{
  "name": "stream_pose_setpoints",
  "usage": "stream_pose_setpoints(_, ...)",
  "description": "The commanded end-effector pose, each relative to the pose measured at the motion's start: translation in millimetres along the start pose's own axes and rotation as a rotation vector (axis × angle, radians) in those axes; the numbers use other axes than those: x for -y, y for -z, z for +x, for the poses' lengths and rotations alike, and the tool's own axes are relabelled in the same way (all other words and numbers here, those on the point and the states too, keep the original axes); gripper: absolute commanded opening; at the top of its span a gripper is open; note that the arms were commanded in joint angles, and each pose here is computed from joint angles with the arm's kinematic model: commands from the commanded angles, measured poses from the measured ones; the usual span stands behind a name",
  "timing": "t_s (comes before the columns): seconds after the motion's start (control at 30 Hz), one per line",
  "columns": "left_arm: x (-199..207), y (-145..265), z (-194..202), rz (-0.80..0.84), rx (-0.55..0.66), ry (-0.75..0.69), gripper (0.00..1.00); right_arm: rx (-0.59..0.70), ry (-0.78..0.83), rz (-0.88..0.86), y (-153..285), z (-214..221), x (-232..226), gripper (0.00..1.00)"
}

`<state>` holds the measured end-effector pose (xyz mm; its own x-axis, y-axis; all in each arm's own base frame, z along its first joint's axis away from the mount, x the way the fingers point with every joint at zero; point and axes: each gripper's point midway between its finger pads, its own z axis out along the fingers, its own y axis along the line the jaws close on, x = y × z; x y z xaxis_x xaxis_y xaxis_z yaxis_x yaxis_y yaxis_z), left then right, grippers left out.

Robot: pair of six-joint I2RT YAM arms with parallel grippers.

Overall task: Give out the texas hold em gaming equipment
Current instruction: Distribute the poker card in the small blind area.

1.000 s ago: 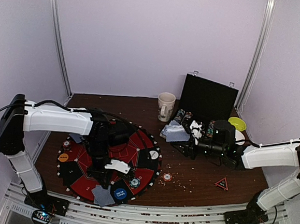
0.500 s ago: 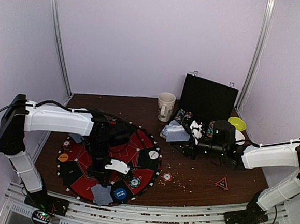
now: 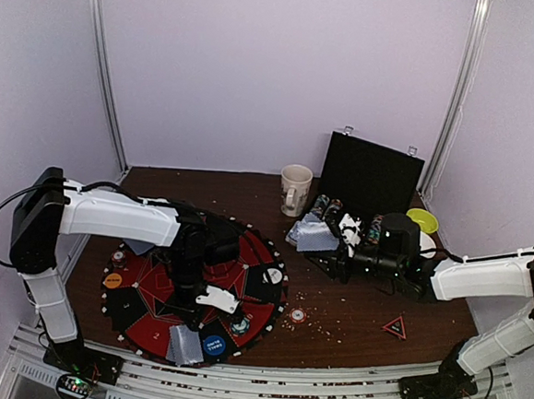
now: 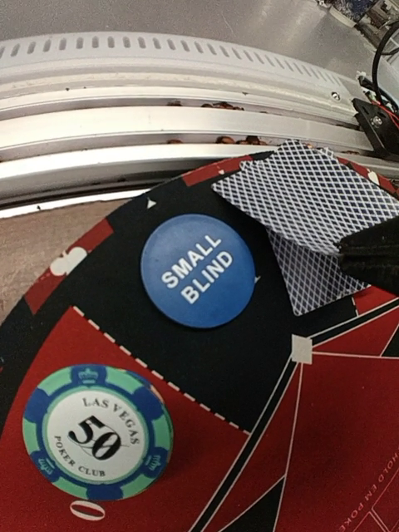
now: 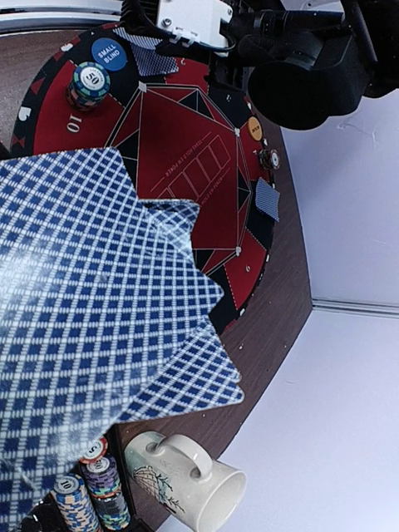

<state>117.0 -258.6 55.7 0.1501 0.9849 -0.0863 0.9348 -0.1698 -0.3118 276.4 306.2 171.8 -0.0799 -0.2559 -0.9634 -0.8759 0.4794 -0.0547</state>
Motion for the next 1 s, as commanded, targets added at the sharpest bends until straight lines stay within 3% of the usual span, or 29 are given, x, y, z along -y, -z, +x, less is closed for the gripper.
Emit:
stream_pose_setpoints(0.0, -11, -2, -2, -0.048, -0.012, 0.005, 0.00, 0.045, 0.027, 0.006, 6, -14, 2, 0.46)
stream_pose_setpoints(0.17, -39, 3, 6, -0.202, -0.071, 0.053, 0.09, 0.050, 0.027, 0.006, 6, -16, 2, 0.46)
stream_pose_setpoints(0.27, -38, 7, 4, -0.210, -0.060, 0.045, 0.22, 0.051, 0.026, 0.003, 6, -17, 2, 0.46)
stream_pose_setpoints(0.47, -37, 12, 1, -0.216, -0.037, 0.043, 0.37, 0.048, 0.024, 0.002, 6, -16, 2, 0.46)
stream_pose_setpoints(0.63, -45, 30, 1, -0.297, -0.036, 0.062, 0.40, 0.047, 0.025, -0.002, 5, -15, 1, 0.46)
stream_pose_setpoints(0.7, -51, 46, 0, -0.369, -0.021, 0.086, 0.49, 0.049, 0.025, -0.001, 5, -17, 1, 0.46)
stream_pose_setpoints(0.8, -73, 79, -6, -0.520, 0.051, 0.190, 0.70, 0.050, 0.031, -0.002, 6, -18, 1, 0.46)
stream_pose_setpoints(0.97, -117, 151, -28, -0.653, 0.395, 0.390, 0.79, 0.048, 0.036, -0.006, 7, -19, 0, 0.46)
